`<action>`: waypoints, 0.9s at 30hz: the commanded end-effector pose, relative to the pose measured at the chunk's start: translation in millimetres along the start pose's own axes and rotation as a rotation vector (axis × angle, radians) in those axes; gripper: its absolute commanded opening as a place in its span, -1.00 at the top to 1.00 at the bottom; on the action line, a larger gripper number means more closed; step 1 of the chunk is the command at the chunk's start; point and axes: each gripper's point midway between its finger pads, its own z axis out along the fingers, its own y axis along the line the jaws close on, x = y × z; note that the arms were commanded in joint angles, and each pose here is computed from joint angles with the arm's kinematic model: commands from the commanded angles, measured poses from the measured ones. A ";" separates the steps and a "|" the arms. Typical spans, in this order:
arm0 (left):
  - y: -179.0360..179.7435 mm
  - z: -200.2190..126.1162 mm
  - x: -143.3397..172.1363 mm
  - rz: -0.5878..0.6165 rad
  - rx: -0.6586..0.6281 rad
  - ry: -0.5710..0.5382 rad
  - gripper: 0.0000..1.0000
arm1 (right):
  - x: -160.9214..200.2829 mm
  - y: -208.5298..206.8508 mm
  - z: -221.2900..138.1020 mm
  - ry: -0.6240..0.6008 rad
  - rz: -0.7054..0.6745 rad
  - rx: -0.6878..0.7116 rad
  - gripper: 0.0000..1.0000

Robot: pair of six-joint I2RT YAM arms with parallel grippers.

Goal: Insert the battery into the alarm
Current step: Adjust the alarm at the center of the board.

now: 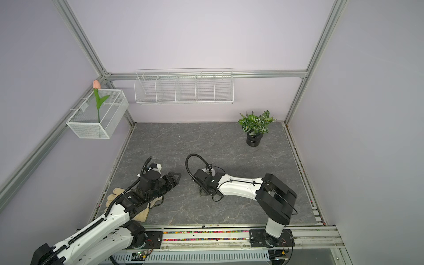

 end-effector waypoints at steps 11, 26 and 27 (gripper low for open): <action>-138.3 -20.1 5.4 0.182 0.493 0.078 -0.51 | -39.6 41.0 -108.1 -0.304 -0.023 -0.528 -0.29; -148.4 -16.1 9.7 0.202 0.483 0.096 -0.45 | -47.5 44.2 -146.9 -0.371 -0.034 -0.611 -0.29; -149.0 -15.5 10.2 0.203 0.482 0.099 -0.44 | -47.8 45.0 -146.8 -0.368 -0.039 -0.607 -0.29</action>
